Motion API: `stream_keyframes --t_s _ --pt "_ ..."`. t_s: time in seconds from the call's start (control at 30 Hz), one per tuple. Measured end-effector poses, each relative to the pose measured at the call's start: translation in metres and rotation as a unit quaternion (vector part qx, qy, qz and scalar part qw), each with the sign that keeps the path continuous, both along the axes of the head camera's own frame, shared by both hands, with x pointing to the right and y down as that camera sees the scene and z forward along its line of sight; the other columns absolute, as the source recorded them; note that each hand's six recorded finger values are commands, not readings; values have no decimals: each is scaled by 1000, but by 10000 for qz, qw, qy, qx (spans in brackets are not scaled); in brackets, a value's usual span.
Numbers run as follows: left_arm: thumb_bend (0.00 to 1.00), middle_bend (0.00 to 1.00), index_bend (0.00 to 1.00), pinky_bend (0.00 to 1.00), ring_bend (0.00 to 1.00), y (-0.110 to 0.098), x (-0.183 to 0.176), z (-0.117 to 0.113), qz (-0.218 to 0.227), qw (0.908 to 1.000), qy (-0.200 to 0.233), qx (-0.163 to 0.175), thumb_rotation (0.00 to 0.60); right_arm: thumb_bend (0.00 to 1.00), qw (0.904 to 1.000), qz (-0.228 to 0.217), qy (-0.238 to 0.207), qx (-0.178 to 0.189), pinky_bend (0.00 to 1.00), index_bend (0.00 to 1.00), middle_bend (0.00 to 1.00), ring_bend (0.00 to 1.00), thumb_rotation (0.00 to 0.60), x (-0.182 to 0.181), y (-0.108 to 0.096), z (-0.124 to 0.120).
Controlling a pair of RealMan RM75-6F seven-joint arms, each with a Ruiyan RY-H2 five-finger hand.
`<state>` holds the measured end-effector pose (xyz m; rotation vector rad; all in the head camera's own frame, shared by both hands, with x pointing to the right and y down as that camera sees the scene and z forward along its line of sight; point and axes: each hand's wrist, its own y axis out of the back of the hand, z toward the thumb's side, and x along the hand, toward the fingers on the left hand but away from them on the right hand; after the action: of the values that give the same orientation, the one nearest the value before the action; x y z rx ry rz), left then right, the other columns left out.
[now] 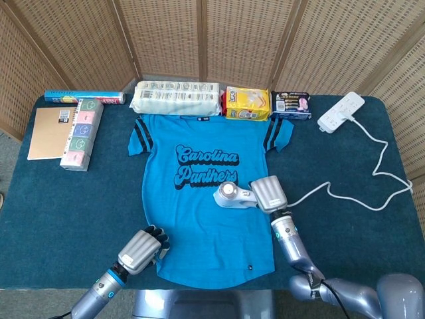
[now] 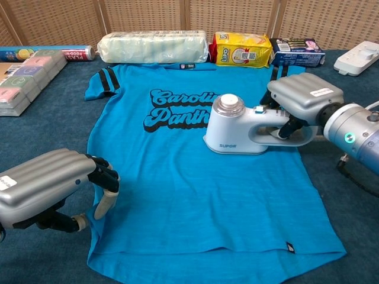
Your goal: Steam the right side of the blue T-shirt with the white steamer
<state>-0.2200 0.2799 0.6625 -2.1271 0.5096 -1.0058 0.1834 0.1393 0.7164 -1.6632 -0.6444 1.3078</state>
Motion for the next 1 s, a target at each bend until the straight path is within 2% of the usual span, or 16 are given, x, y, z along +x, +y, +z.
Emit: stream_keyframes --t_s 0.33,0.73,0.9,1.0 --pt "470 510 674 339 357 1 1 1 11 10000 34 -14 598 293 9984 -394 -311 -244 730 700 747 772 600 -26 31 -9" --pt "470 510 675 339 356 2 1 1 34 10000 54 -9 597 293 9953 -624 -505 -539 730 701 747 773 600 -37 64 -18" --pt "469 511 675 339 357 2 0 0 40 10000 43 7 600 293 9952 -607 -511 -570 731 701 747 773 600 -33 67 -22" --pt "469 510 675 339 356 2 -2 -1 35 10000 36 17 600 293 9960 -495 -541 -502 731 701 747 773 600 -29 61 -27"
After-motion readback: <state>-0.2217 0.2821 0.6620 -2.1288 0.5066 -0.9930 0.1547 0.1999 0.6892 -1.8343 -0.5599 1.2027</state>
